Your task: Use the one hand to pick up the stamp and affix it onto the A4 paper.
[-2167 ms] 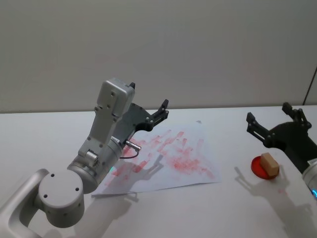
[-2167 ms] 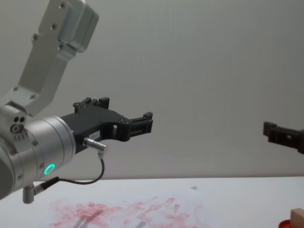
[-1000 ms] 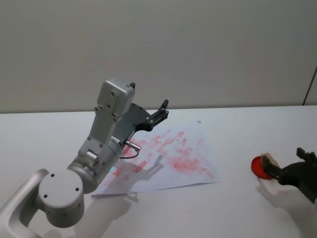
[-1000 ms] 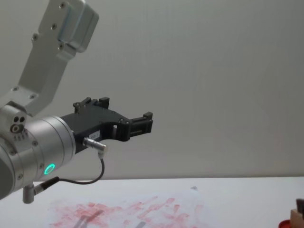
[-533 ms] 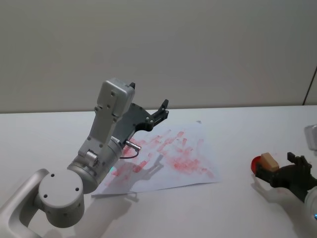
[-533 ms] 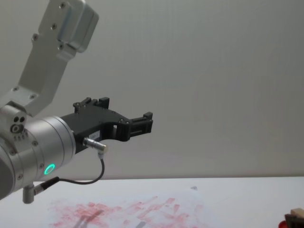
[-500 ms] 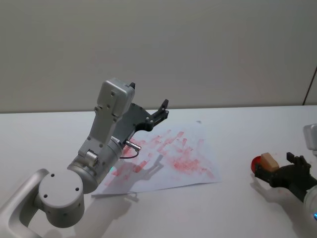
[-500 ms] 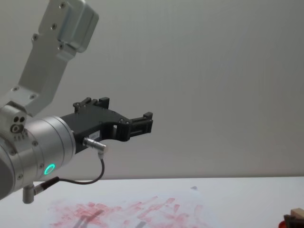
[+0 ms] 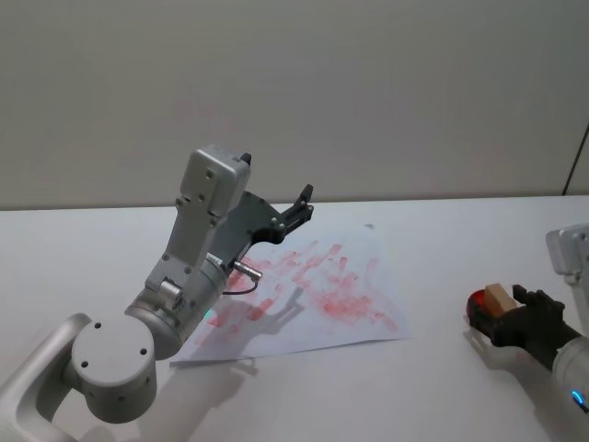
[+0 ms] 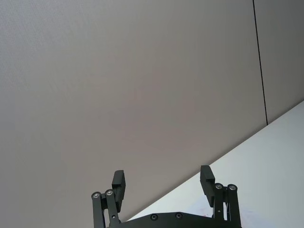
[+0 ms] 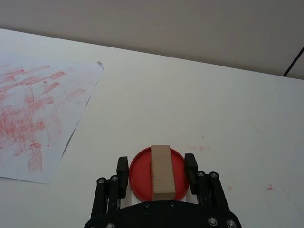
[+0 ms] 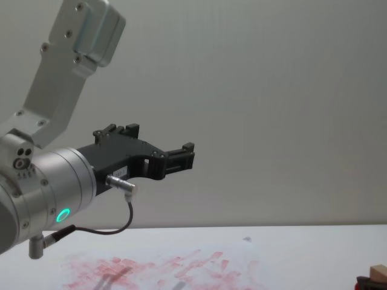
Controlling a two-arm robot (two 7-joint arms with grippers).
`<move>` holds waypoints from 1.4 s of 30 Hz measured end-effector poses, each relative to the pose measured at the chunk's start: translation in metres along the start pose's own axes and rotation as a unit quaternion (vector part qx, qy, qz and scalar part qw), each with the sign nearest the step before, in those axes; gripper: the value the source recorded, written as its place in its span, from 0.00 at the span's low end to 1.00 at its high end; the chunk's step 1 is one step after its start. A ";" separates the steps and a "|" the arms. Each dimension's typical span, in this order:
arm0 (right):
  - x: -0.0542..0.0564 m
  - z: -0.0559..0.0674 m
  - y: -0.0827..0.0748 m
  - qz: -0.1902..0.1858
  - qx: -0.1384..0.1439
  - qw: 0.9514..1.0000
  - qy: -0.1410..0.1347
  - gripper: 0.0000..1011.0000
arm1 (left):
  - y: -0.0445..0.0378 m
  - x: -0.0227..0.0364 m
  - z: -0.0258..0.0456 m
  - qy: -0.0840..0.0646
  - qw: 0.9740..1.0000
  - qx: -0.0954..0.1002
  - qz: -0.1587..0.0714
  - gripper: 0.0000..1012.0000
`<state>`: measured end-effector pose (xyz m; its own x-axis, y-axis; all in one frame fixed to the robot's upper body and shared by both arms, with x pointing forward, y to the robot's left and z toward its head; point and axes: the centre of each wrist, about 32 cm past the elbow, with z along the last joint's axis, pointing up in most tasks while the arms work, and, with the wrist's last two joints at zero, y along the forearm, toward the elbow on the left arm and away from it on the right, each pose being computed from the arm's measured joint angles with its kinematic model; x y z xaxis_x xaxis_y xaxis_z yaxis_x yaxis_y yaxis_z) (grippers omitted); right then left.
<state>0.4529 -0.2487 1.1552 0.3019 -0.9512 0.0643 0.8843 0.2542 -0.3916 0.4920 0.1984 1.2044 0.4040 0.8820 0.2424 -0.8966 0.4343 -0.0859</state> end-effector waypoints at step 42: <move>-0.011 0.037 0.024 0.099 0.108 0.986 -0.081 0.22 | 0.0000 0.0000 0.0000 0.000 1.000 0.000 0.000 0.99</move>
<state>0.4839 -0.2261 1.1792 0.5145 -0.8425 0.1594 0.8518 0.4808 -0.2079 0.4920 0.1984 1.2044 0.4040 0.8820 0.2425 -0.8966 0.4343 -0.0859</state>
